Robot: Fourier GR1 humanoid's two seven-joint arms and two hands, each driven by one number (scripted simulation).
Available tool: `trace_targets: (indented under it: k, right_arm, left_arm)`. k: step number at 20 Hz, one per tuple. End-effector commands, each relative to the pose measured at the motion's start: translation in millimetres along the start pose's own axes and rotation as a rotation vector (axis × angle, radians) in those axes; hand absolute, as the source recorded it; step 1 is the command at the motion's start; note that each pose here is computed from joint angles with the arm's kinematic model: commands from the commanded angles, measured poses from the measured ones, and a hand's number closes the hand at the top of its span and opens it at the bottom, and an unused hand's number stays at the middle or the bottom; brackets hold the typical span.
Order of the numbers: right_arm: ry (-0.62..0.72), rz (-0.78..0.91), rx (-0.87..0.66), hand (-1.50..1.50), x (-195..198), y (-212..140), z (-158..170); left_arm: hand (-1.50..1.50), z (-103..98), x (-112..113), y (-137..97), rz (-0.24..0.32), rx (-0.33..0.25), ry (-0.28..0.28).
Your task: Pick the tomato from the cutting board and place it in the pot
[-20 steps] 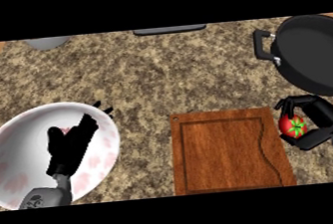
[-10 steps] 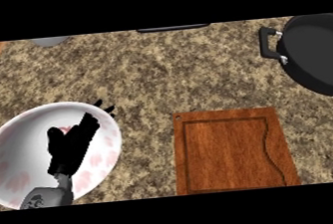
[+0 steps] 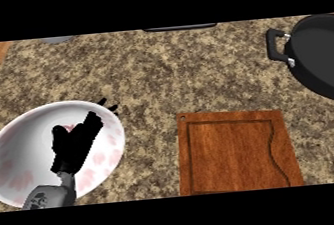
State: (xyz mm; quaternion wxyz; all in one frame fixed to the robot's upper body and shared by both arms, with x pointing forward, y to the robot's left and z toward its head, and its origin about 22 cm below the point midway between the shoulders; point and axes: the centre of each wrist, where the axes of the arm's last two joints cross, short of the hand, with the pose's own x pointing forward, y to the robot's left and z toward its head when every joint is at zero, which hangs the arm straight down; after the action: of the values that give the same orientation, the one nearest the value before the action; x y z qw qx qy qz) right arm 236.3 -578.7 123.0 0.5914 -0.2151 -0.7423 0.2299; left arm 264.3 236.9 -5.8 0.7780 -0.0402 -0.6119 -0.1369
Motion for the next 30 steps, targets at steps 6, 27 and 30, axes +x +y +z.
trace_targets:
  k: [6, 27, 30]
  right_arm:
    - [-0.153, 0.054, 0.075, 1.5, 22, -42, 4]
    - [-0.167, 0.601, 0.291, 1.5, 57, 30, -121]
    - [-0.137, 0.777, 0.311, 1.5, 42, 43, -116]
  left_arm:
    - [0.0, -2, -4, -12, -0.029, -0.022, 0.027]
    - [0.0, -15, 1, -23, -0.023, -0.037, 0.032]
    - [0.0, -9, 3, -3, -0.021, -0.046, 0.009]
